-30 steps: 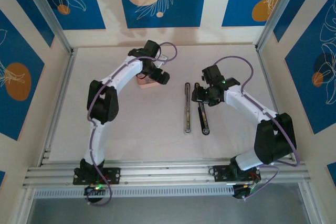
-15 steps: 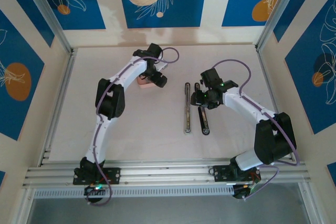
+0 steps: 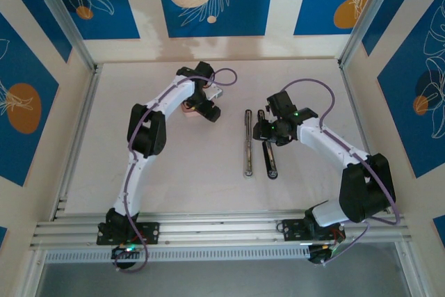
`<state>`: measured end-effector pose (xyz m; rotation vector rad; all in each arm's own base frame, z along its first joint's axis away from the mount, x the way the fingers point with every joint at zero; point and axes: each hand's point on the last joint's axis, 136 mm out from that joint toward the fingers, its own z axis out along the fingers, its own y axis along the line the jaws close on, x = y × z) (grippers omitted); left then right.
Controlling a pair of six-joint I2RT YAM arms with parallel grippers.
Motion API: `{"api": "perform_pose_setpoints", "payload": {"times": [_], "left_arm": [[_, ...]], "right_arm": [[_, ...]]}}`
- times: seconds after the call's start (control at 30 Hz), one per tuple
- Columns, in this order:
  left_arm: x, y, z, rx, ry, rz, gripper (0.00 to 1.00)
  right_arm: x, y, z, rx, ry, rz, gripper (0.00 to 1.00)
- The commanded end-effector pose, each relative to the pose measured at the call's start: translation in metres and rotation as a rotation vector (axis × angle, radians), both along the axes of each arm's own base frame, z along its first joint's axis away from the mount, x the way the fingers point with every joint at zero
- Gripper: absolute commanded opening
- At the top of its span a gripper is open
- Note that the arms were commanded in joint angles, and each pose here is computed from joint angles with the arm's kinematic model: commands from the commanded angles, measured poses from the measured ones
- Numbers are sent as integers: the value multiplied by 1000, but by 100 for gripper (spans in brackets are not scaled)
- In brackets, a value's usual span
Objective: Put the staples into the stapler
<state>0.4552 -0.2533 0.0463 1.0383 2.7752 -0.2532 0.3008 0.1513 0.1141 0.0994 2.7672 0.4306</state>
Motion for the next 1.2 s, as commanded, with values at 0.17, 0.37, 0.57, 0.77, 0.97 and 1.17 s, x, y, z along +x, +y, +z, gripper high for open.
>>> {"api": "perform_pose_setpoints", "payload": {"times": [0.17, 0.37, 0.57, 0.77, 0.97, 1.17], "left_arm": [[-21, -6, 24, -92, 75, -28, 84], [-35, -12, 35, -142, 106, -35, 84], [-58, -20, 38, -178, 152, -47, 83], [-87, -30, 39, -195, 188, -79, 83], [-113, -42, 46, -241, 200, -85, 84], [-149, -57, 42, -250, 221, -113, 83]], "right_arm": [[-8, -1, 7, 15, -16, -6, 52], [-12, -2, 5, 16, -13, -12, 51], [-15, -5, 8, 18, -26, -20, 51], [-18, -5, 9, 24, -32, -22, 51], [-22, -1, 11, 29, -36, -14, 51], [-23, 5, 16, 26, -46, 0, 50]]}}
